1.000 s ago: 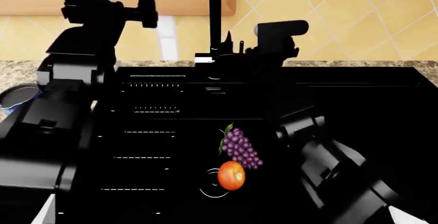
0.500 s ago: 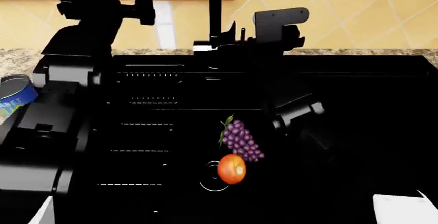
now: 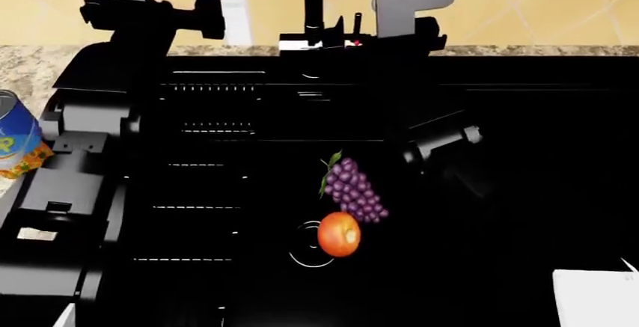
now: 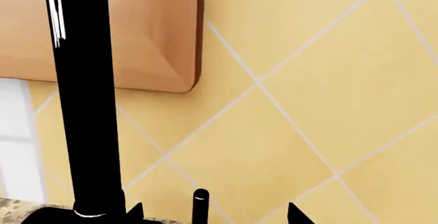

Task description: Pick up the fruits and vegetables and place them in the sink. Turn on the sink faucet to wash them. Then turn the sink off and put them in the tray.

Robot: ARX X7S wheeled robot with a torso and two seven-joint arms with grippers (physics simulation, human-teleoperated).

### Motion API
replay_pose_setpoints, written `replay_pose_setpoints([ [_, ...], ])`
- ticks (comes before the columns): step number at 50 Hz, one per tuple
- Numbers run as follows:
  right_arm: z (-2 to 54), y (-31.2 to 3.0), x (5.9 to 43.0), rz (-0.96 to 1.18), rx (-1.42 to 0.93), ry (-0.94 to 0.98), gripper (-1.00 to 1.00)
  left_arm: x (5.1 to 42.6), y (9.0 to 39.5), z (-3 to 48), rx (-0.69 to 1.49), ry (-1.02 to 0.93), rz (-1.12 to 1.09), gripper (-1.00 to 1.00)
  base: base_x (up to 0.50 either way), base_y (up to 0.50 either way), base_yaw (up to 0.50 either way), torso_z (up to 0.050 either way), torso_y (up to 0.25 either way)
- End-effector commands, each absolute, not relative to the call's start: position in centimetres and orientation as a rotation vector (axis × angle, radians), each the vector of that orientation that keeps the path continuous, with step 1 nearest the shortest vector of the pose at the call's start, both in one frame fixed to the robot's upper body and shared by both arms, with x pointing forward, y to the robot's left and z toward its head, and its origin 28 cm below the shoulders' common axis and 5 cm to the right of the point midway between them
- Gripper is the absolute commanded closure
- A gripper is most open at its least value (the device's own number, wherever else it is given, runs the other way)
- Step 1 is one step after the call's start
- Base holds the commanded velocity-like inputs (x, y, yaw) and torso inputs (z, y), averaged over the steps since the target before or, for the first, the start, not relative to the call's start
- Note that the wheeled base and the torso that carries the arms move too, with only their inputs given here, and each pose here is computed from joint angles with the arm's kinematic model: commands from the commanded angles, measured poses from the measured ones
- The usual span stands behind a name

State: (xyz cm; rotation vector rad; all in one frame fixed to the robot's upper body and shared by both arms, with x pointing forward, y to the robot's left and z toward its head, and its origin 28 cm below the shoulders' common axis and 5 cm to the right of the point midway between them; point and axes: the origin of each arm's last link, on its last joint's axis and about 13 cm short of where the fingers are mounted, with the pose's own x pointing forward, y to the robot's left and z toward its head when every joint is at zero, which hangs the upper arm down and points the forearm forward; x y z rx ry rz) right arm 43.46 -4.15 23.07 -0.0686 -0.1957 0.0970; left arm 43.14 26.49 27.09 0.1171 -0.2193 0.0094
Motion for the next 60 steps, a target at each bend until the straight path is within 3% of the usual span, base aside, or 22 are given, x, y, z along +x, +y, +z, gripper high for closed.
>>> replay_pose_setpoints([
  [1, 24.3, -4.3, 43.6, 0.110, -0.049, -0.185, -1.00, 42.9, 26.5, 26.9, 0.120, -0.213, 0.004, -1.00, 0.00, 0.00, 0.00, 0.000, -0.250],
  [12, 24.7, -4.5, 43.7, 0.099, -0.038, -0.189, -1.00, 42.6, 26.7, 26.8, 0.118, -0.208, 0.004, -1.00, 0.00, 0.00, 0.00, 0.000, -0.014],
  [25, 25.8, -4.6, 43.8, 0.092, -0.044, -0.225, -1.00, 42.4, 26.7, 27.0, 0.131, -0.214, -0.004, -1.00, 0.00, 0.00, 0.00, 0.000, -0.239],
  [32, 26.6, -4.5, 43.8, 0.100, -0.026, -0.250, -1.00, 41.9, 27.0, 26.9, 0.125, -0.209, -0.007, -1.00, 0.00, 0.00, 0.00, 0.000, -0.002],
  [41, 26.9, -4.8, 43.9, 0.045, 0.194, -0.252, -1.00, 41.2, 27.5, 27.1, 0.159, -0.208, 0.005, -1.00, 0.00, 0.00, 0.00, 0.000, 0.000],
  [48, 26.6, -5.7, 44.1, -0.114, 0.376, -0.232, -1.00, 40.9, 27.7, 27.0, 0.171, -0.208, 0.007, -1.00, 0.00, 0.00, 0.00, 0.000, 0.000],
  [60, 26.2, -6.0, 44.1, -0.157, 0.413, -0.217, -1.00, 40.7, 27.8, 26.8, 0.172, -0.206, 0.007, -1.00, 0.00, 0.00, 0.00, 0.000, 0.000],
])
